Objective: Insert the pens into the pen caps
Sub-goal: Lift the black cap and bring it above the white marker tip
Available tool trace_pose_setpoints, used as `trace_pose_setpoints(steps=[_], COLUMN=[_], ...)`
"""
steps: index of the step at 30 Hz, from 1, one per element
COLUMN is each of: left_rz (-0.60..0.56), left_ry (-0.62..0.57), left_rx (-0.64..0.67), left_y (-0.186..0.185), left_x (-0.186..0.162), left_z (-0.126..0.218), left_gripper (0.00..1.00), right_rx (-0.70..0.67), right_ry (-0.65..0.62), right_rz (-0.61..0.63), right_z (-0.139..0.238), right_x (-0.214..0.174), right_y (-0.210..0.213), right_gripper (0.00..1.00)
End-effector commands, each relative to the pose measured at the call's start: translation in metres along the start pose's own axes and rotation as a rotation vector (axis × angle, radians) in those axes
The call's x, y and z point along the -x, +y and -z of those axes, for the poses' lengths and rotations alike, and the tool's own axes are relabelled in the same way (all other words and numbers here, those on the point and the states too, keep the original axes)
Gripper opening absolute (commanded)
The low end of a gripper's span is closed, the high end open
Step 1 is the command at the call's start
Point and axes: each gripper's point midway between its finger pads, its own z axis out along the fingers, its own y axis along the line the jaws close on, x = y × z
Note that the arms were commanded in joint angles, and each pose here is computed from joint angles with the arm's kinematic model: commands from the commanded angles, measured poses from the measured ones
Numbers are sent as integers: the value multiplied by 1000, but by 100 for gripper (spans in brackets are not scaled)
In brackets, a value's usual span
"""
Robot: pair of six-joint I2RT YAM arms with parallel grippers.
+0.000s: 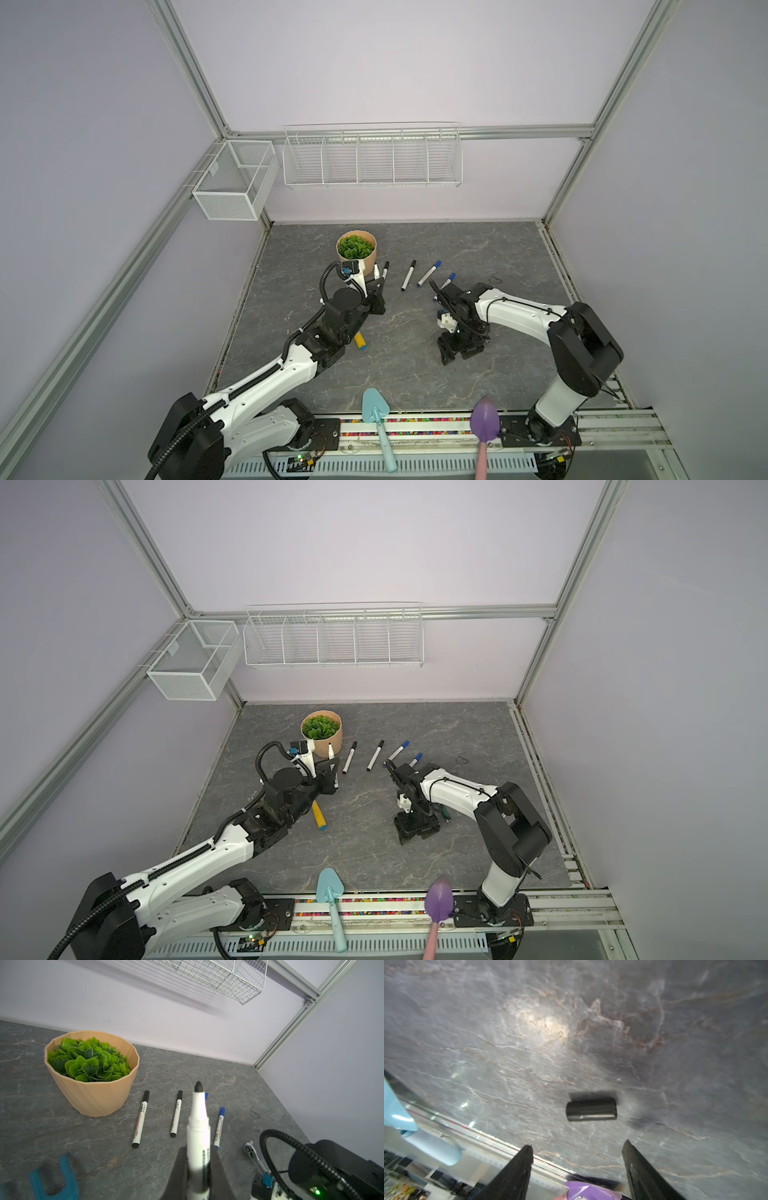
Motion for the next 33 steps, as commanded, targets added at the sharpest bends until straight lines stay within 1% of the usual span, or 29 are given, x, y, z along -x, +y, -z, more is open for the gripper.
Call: trace_pose_setpoints(steps=[1, 4, 8, 9, 11, 13, 17, 22, 25, 26, 28, 30, 32, 33], left_rz=[-21, -36, -46, -43, -37, -35, -30, -23, -15, -13, -14, -28, -49, -57], left_ry=[-34, -41, -59, -66, -69, -67, -64, -61, -55, -52, -43, -23, 11, 32], left_rx=[16, 34, 60, 63, 69, 67, 58, 42, 38, 34, 24, 2, -31, -47], left_y=[0, 4, 11, 12, 14, 14, 13, 10, 9, 8, 7, 3, -2, -5], left_x=[16, 20, 23, 24, 23, 22, 21, 21, 20, 20, 19, 15, 8, 4], left_z=[10, 17, 27, 28, 29, 29, 27, 26, 26, 27, 28, 28, 26, 24], left_gripper=[0, 0, 0, 0, 0, 0, 0, 0, 0, 0, 0, 0, 0, 0], right_rx=[136, 153, 54, 22, -9, -51, -144, -284, -347, -349, -355, -357, -319, -281], right_ry=[37, 70, 63, 83, 77, 74, 85, 145, 169, 165, 129, 69, -21, -96], right_rz=[-11, -20, -6, -10, -1, 10, 46, 119, 133, 126, 125, 129, 134, 141], right_z=[-8, -16, -18, -17, -13, -11, -12, -32, -45, -48, -47, -35, -16, -2], right_x=[12, 20, 34, 31, 36, 36, 25, 2, -4, -5, 1, 15, 33, 46], right_y=[18, 19, 5, 0, -3, -6, -10, -10, -16, -17, -19, -20, -15, -9], right_gripper=[69, 63, 63, 63, 60, 56, 47, 43, 34, 28, 19, 10, 7, 7])
